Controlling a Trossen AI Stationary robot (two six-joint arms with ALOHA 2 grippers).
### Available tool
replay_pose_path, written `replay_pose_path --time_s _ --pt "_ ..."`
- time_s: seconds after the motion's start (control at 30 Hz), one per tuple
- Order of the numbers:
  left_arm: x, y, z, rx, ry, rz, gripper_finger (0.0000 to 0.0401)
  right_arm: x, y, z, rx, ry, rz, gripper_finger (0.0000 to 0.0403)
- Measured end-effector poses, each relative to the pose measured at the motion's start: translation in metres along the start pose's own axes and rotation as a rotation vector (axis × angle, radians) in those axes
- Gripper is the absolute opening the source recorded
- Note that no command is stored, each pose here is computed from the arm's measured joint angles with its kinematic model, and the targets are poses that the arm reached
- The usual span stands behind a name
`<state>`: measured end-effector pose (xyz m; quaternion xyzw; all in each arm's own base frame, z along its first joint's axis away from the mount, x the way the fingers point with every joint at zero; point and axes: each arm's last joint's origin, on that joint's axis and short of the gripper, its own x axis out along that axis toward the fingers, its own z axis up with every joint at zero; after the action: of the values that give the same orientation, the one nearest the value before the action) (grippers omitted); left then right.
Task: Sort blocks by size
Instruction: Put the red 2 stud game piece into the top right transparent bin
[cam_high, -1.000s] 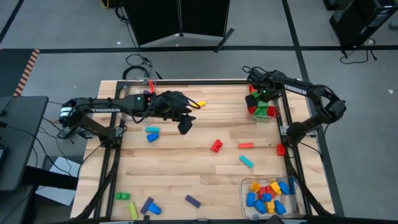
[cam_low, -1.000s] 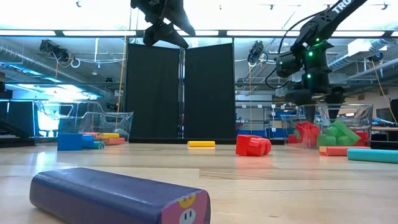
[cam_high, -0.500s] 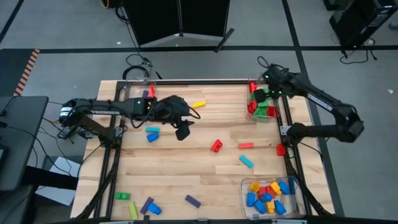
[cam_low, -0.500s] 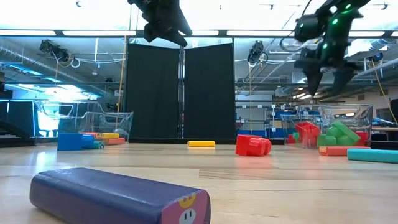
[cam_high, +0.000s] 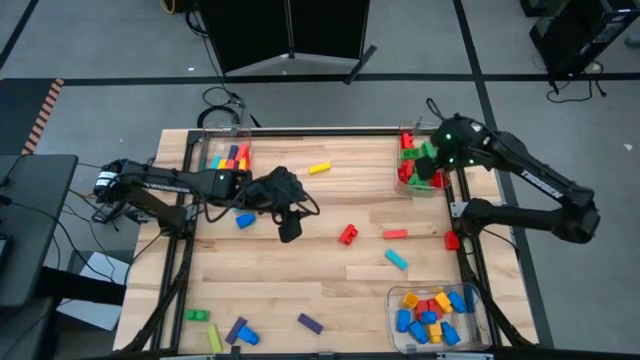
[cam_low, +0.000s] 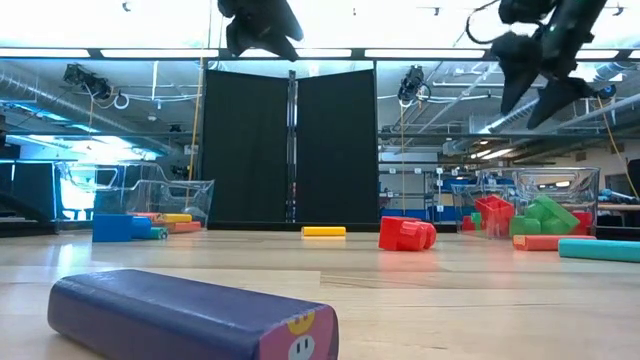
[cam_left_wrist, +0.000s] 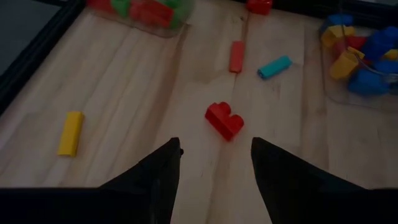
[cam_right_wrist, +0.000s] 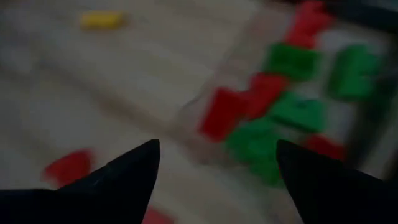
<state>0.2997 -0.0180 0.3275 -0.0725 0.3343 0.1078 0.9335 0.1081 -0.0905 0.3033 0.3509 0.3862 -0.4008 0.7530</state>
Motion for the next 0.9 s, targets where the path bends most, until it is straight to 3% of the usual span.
replay_pose_path --time_s 0.2,0.4,0.67,0.9 --pt "0.000 0.000 0.000 -0.001 -0.004 -0.002 0.0204 -0.003 0.029 -0.013 -0.164 0.088 0.257 0.0313" --pt "0.000 0.000 0.000 -0.002 -0.005 -0.002 0.0204 -0.004 0.056 -0.031 -0.451 0.129 0.373 0.0298" --pt "0.000 0.000 0.001 -0.002 -0.007 -0.003 0.0204 0.007 0.086 -0.053 -0.652 0.232 0.371 0.0291" --pt "0.000 0.000 0.001 -0.002 -0.007 -0.003 0.0204 0.036 0.115 -0.069 -0.776 0.347 0.322 0.0293"
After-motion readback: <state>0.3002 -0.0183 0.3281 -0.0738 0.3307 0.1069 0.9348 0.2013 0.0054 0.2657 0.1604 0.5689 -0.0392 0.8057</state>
